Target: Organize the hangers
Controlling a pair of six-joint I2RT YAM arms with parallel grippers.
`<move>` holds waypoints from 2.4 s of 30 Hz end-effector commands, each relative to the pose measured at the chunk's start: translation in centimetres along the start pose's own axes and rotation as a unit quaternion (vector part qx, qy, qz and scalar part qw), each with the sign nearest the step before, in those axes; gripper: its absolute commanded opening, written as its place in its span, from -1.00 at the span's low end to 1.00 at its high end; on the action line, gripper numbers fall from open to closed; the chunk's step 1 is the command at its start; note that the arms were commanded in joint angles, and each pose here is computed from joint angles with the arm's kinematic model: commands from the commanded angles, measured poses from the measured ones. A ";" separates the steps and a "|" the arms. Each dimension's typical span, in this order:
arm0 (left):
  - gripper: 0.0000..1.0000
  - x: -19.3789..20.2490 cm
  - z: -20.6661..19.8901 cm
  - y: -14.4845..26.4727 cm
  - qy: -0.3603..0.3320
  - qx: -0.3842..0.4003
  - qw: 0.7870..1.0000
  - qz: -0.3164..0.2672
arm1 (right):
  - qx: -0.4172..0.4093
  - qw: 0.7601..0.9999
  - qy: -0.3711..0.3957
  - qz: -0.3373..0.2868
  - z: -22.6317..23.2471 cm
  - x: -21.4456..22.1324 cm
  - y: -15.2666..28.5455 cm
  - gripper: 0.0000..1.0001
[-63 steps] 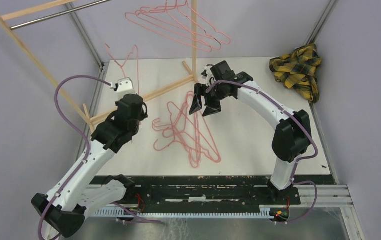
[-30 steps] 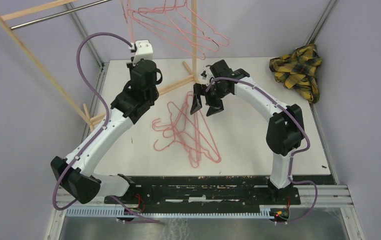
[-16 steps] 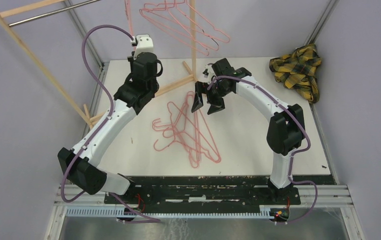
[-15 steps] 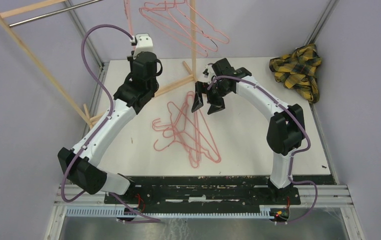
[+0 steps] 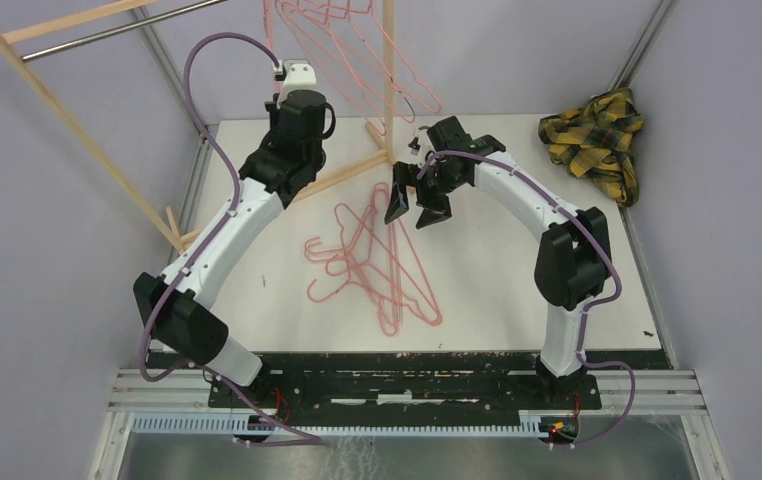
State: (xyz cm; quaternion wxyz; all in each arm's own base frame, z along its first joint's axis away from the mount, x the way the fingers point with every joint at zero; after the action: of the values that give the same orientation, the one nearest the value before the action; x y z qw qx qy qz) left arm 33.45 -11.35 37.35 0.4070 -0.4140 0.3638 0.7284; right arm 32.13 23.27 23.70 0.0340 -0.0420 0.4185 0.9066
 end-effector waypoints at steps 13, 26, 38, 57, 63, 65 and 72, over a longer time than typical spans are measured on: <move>-0.94 -1.5 -4.4 -1.2 -0.010 0.147 0.989 0.022 | -0.019 1.000 -0.002 -0.012 -0.3 -0.4 0.5 1.00; -0.94 -2.3 -9.0 -2.4 -0.011 0.207 0.978 0.018 | -0.013 1.000 0.009 -0.011 0.0 -0.4 1.2 1.00; 0.22 -3.3 -6.4 0.0 0.009 0.241 0.970 -0.016 | -0.063 0.997 0.003 -0.043 0.1 0.1 2.8 1.00; 0.98 5.3 -2.2 8.3 0.074 0.420 0.904 -0.007 | 0.042 0.990 0.134 -0.003 2.3 3.2 0.5 0.92; 0.98 9.7 -0.4 9.9 0.073 0.405 0.911 0.034 | 0.050 0.985 0.162 0.039 3.5 3.5 -4.1 0.75; 0.98 10.6 -0.1 10.1 0.068 0.395 0.915 0.046 | 0.054 0.983 0.169 0.055 3.7 3.4 -5.8 0.65; 1.00 14.1 0.0 10.5 0.077 0.376 0.919 0.093 | 0.083 0.971 0.201 0.096 3.7 4.0 -11.4 0.49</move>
State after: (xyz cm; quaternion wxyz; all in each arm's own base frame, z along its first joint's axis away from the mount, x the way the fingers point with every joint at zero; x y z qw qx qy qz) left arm 20.14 -11.62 27.71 0.4711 -0.2266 0.6624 0.5365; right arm 29.14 31.95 17.52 -0.1175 -0.1488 0.4875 0.8523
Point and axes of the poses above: each gripper's point midway between its finger pads, its own y axis back along the fingers, its own z axis along the line the jaws close on, x = y × z, the point moved 10 cm from there along y, back along the fingers, and after that the axes turned 10 degrees about -y, right-handed, at the moved point
